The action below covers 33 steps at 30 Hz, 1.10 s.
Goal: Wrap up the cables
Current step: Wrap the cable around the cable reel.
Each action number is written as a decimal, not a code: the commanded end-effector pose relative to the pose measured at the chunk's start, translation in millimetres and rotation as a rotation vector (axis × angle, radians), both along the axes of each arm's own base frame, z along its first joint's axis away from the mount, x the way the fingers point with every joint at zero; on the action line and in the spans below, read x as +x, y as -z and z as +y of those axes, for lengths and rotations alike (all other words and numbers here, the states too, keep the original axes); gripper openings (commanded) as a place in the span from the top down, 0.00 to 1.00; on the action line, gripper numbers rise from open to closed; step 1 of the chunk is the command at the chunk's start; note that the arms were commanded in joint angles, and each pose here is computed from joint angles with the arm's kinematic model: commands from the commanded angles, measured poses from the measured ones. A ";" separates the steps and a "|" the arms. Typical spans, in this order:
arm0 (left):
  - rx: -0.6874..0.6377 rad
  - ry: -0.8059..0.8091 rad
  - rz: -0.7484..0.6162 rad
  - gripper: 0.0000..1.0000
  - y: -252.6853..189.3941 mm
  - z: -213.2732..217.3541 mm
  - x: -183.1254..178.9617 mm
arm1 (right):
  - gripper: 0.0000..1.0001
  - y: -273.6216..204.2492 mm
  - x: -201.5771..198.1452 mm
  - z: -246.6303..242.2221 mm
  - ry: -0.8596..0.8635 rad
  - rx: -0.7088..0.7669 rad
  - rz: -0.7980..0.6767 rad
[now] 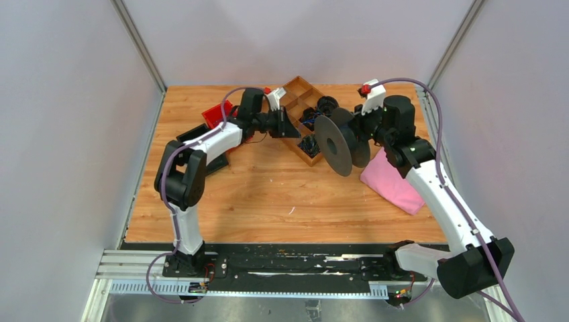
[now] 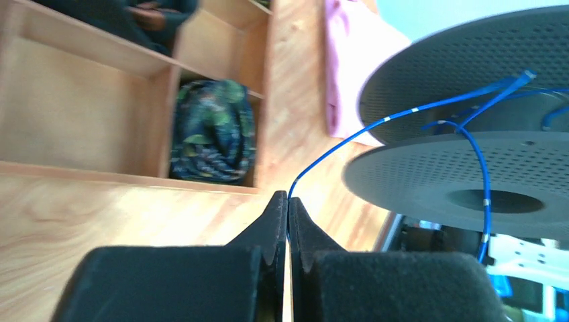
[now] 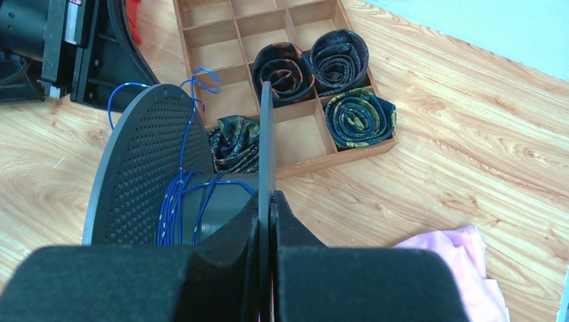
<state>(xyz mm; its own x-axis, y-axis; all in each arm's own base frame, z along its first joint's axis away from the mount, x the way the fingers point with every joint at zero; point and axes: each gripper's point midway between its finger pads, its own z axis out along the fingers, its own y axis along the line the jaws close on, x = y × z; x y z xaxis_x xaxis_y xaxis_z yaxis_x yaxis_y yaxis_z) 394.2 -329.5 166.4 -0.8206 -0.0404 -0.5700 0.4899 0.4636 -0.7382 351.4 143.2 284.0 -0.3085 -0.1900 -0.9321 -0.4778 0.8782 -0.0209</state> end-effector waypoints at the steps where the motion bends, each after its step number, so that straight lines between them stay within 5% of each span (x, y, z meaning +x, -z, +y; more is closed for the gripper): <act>1: 0.113 -0.040 -0.128 1.00 -12.8 31.6 22.9 | 0.99 -45.6 4.5 -11.1 0.041 0.021 -0.108; 13: 0.389 -0.076 -0.260 1.00 10.8 69.7 45.4 | 0.99 -72.5 7.2 -21.0 0.135 0.062 -0.085; 33: 0.633 0.064 -0.426 1.00 31.2 67.8 1.0 | 0.99 -112.9 22.2 -31.3 0.271 0.165 -0.074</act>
